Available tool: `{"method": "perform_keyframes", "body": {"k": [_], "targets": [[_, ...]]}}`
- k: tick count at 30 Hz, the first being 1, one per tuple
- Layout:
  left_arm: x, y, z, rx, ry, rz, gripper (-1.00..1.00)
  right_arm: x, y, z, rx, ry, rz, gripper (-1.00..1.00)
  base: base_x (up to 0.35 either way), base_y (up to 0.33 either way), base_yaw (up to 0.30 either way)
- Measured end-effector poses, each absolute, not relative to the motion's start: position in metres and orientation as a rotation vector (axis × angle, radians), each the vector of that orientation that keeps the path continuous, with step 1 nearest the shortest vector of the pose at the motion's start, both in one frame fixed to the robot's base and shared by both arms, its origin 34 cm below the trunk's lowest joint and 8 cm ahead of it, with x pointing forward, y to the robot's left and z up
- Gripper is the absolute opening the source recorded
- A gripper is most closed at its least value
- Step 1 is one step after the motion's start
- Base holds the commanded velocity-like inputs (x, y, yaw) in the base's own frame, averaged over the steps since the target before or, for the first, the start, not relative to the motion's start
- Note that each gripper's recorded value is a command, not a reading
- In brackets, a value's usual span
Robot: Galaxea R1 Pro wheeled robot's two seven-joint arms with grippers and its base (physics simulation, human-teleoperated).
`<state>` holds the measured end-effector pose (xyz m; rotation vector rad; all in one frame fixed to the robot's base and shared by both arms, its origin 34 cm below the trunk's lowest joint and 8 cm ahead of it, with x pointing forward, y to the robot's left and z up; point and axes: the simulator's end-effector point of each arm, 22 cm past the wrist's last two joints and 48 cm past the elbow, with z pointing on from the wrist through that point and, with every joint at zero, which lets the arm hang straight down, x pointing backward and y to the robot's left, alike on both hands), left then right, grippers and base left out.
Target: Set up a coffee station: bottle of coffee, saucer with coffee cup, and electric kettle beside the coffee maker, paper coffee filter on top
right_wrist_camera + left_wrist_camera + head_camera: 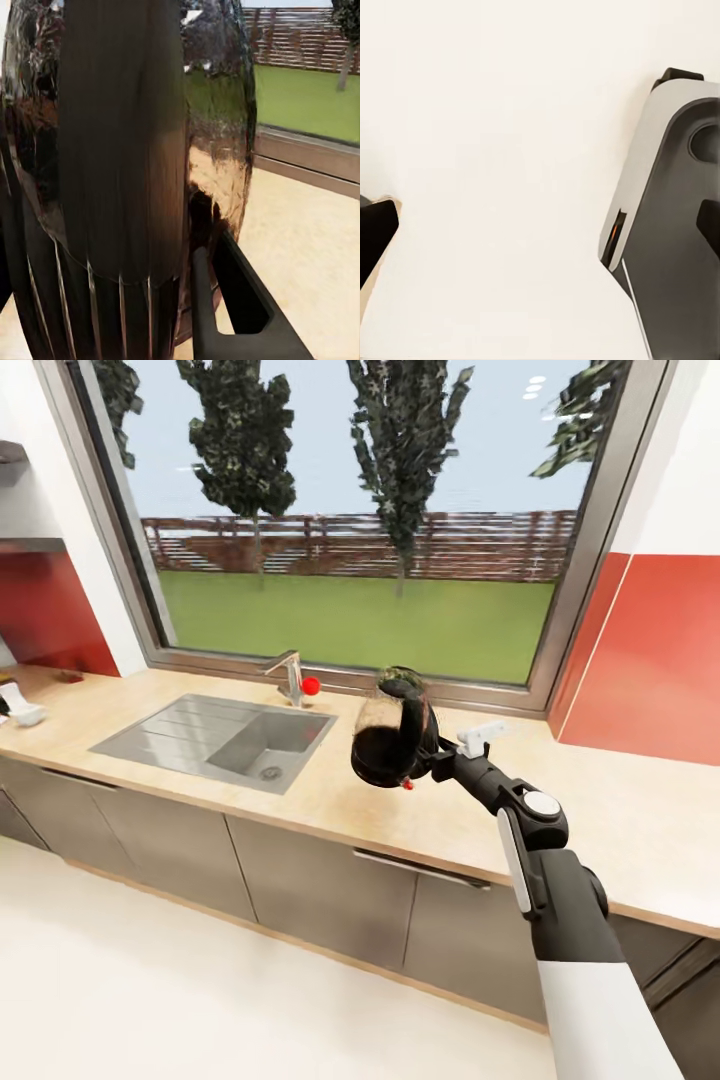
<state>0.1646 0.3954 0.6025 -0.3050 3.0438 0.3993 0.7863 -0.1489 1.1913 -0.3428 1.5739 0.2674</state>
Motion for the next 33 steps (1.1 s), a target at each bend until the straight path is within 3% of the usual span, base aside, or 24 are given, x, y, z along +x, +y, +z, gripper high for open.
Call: {"method": "perform_keyframes", "body": {"k": [11, 33], "targets": [[0.164, 0.396, 0.603, -0.309, 3.044, 0.4, 1.0, 0.787, -0.149, 1.191, -0.343, 1.573, 0.266, -1.0, -0.023, 0.017, 0.271], [0.164, 0.395, 0.602, -0.31, 3.045, 0.402, 1.0, 0.788, -0.147, 1.161, -0.342, 1.635, 0.284, -1.0, -0.203, 0.19, 0.271]]}}
